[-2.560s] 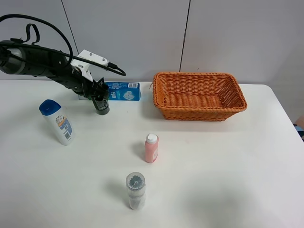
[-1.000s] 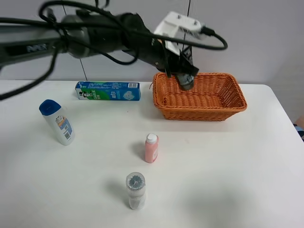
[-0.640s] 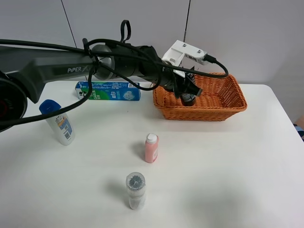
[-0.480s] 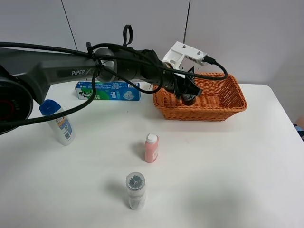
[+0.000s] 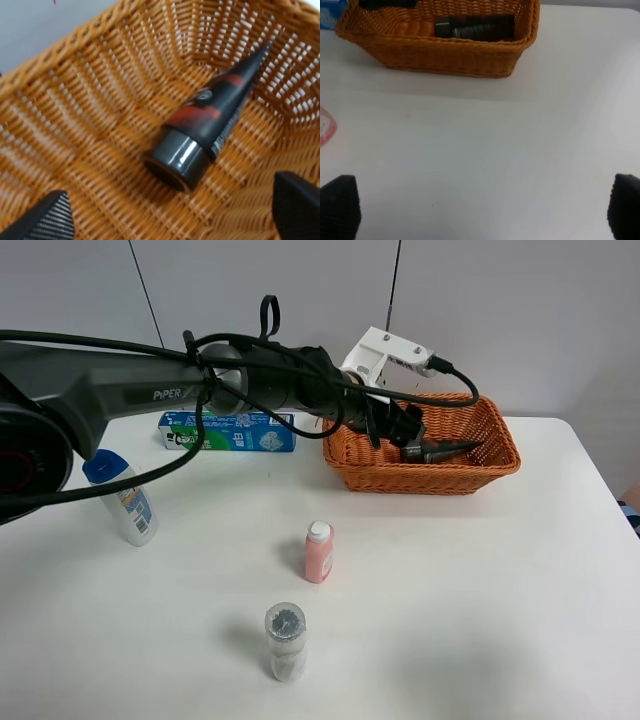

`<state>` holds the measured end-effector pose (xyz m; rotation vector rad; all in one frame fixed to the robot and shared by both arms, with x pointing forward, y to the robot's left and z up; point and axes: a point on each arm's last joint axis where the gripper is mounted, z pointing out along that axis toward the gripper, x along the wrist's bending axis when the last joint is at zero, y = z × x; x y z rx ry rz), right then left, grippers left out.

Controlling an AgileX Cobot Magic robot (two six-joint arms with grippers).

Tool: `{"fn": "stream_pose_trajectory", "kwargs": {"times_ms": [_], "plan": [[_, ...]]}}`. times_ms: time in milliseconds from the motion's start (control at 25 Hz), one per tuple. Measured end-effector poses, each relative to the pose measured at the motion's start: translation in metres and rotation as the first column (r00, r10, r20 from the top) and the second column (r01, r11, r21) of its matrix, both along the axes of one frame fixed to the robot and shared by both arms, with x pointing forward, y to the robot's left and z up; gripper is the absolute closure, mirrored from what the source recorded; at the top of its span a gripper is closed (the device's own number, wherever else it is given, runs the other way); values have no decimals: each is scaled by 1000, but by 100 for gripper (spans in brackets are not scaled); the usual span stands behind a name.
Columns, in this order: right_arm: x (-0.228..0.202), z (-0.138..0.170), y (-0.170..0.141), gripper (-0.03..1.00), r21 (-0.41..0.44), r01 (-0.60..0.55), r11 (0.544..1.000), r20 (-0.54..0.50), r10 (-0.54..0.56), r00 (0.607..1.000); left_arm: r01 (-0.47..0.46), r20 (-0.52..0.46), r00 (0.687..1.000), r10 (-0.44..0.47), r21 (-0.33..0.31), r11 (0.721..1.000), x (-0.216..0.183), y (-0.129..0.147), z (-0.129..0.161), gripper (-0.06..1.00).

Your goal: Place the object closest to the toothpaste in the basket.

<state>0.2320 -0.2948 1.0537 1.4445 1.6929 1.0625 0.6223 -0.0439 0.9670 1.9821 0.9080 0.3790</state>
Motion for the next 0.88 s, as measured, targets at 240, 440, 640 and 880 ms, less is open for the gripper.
{"fn": "stream_pose_trajectory", "kwargs": {"times_ms": [240,440,640,880], "plan": [[0,0,0,-3,0,0,1000,0,0,1000,-18,184,983,24,-34,999,2,44,100,15],[0,0,0,-3,0,0,1000,0,0,1000,-106,342,935,98,5,994,-10,128,199,15],[0,0,0,-3,0,0,1000,0,0,1000,-262,397,892,216,63,963,-46,221,268,15],[0,0,0,-3,0,0,1000,0,0,1000,-452,331,859,390,133,882,-112,311,304,15]]}}
